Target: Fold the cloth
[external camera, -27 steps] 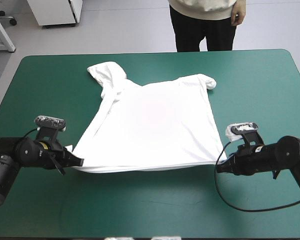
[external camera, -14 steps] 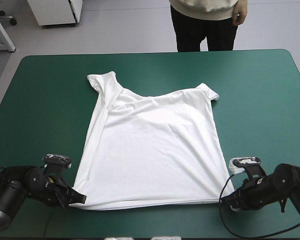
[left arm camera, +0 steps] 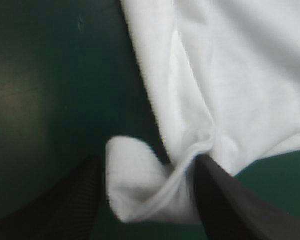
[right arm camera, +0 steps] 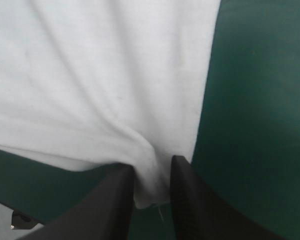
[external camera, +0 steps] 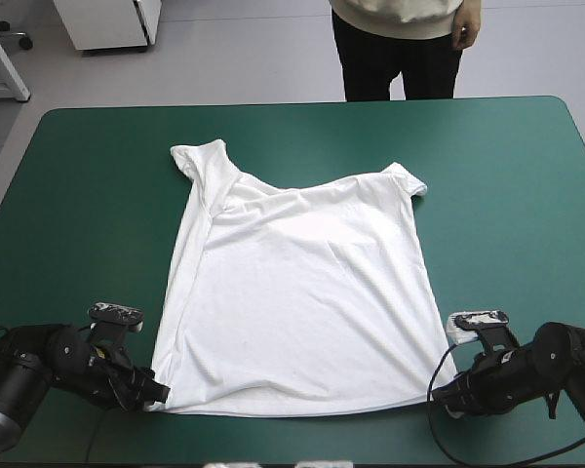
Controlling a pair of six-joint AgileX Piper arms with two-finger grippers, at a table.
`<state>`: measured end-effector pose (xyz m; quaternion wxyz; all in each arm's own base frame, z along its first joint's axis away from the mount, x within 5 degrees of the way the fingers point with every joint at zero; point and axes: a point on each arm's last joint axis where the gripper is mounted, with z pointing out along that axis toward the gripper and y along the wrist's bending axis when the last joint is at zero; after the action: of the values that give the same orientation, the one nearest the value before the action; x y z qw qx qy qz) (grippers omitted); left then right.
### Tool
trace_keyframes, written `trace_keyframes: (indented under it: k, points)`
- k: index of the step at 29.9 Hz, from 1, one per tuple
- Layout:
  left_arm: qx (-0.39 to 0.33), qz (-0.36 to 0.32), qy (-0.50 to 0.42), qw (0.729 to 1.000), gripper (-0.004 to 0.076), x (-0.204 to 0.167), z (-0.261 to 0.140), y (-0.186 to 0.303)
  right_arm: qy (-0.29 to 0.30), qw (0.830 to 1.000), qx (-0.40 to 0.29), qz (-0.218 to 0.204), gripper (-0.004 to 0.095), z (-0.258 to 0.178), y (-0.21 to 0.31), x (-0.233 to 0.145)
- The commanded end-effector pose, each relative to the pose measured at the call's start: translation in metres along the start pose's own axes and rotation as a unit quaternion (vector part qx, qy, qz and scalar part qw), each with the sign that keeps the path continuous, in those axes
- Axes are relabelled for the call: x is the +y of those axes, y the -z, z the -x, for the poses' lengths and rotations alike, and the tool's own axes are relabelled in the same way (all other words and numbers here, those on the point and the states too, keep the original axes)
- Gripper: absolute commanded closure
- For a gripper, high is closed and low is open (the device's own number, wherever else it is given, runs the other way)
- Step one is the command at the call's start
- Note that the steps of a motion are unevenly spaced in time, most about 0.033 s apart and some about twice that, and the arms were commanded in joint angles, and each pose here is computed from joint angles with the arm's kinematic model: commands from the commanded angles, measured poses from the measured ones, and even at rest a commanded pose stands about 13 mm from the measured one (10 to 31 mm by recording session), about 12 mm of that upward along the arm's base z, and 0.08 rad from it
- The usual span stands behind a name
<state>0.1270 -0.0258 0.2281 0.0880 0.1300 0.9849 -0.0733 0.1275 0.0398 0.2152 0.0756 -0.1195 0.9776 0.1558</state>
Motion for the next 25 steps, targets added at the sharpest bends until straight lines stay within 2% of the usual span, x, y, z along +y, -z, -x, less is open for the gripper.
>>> trace_keyframes:
  k: [1, 4, 7, 14, 17, 21, 25]
  points:
    - [-0.011, -0.007, 0.014, 1.000, 0.0244, -0.004, -0.001, 0.009, 0.000, 1.000, -0.003, 0.021, 0.0645, -0.004, 0.010, 0.007]
    - [-0.014, -0.008, 0.013, 1.000, 0.0250, -0.006, -0.008, 0.016, 0.012, 1.000, -0.020, 0.015, 0.0645, -0.011, 0.021, 0.011]
    - [-0.044, -0.004, 0.025, 0.999, 0.0251, -0.009, -0.017, 0.029, 0.018, 0.998, -0.055, -0.020, 0.0645, -0.018, 0.038, 0.012]
    - [-0.164, 0.005, 0.052, 0.985, 0.0251, -0.017, -0.028, 0.070, 0.016, 0.986, -0.160, -0.045, 0.0645, -0.021, 0.079, 0.023]
    - [-0.213, 0.029, 0.049, 0.975, 0.0251, -0.016, -0.030, 0.090, 0.024, 0.979, -0.195, -0.055, 0.0646, -0.017, 0.093, 0.026]
    - [-0.214, 0.069, 0.038, 0.974, 0.0251, -0.013, -0.033, 0.108, 0.040, 0.968, -0.234, -0.084, 0.0646, -0.011, 0.115, 0.028]
    - [-0.219, 0.050, 0.021, 0.974, 0.0251, -0.020, -0.035, 0.122, 0.059, 0.950, -0.281, -0.120, 0.0646, -0.009, 0.146, 0.032]
